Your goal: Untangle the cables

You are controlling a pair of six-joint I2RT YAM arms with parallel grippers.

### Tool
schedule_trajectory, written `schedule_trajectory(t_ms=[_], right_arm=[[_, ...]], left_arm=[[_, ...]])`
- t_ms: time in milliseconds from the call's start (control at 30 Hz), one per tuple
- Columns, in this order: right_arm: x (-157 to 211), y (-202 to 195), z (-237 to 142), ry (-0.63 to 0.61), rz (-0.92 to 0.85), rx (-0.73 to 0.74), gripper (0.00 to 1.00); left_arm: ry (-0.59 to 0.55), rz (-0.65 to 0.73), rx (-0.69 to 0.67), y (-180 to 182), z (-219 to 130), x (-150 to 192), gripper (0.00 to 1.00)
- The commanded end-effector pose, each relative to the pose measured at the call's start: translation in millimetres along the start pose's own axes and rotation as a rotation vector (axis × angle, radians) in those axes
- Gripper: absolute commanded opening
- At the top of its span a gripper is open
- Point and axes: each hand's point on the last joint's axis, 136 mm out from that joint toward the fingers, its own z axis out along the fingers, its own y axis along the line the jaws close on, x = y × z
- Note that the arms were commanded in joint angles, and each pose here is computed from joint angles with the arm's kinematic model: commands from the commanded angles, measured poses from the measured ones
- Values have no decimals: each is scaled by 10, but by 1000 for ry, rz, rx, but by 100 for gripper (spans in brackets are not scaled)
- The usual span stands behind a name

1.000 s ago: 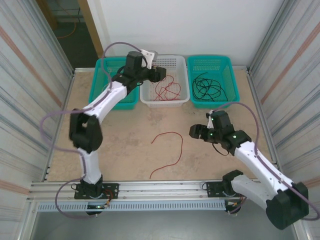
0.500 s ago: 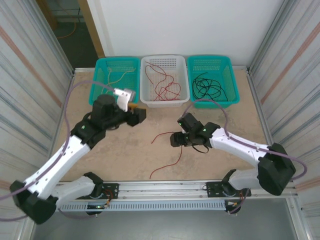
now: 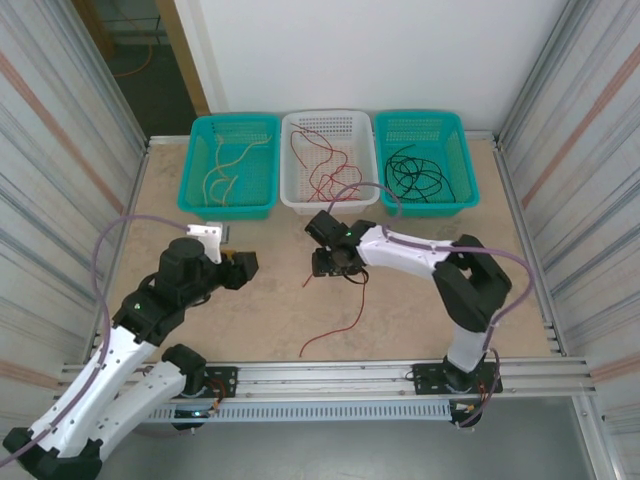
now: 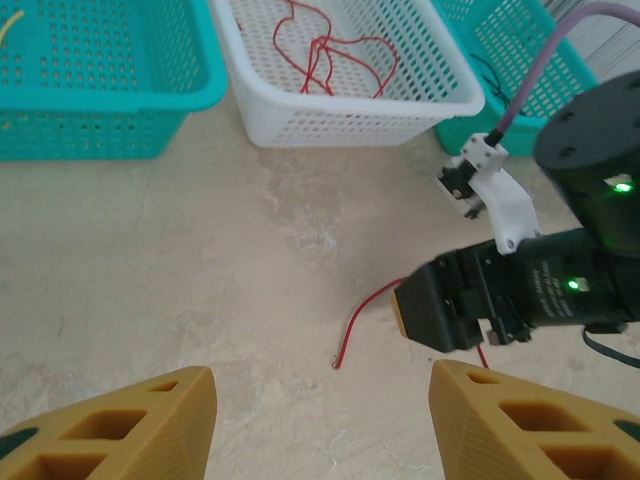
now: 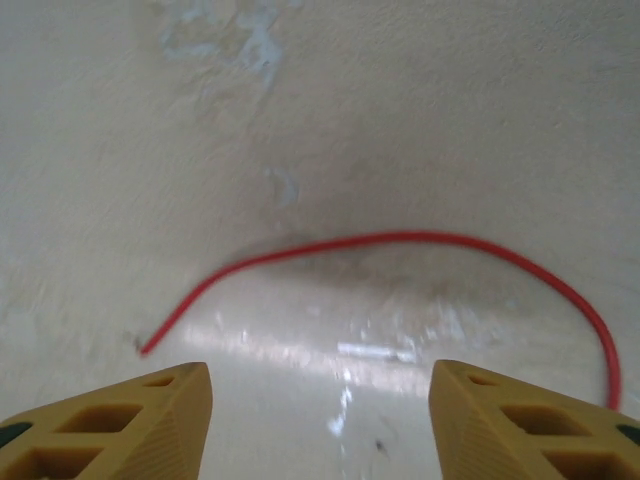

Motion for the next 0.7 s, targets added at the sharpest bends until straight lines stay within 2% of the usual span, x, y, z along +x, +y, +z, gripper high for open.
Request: schedule_trajectory(t_ms=[0,67,133,267,367,533,667], right_arm=[[-88,140,22,0,-55,-2,56],[-146,111,-24,-19,-247,66,57],[-236,-106,-53,-35,-366,172,61],[-252,-540,-2,53,-308,196,63],[-149,-614,55,77,-287,153,64],[38,-742,151,104,-308,189,61],[115,-890,210,129,-277,220,54]], left_arm=[[32,-8,-11,47,69,74,59],[43,-9,-7,48,110,86,59],[51,-38,2,53,177,101,58],[63,-103,38,28,336,116,56],[66,-121,66,-14,429,118,54],[78,-132,51,21,523,146,53],[64,-143,53,14,537,106,52]])
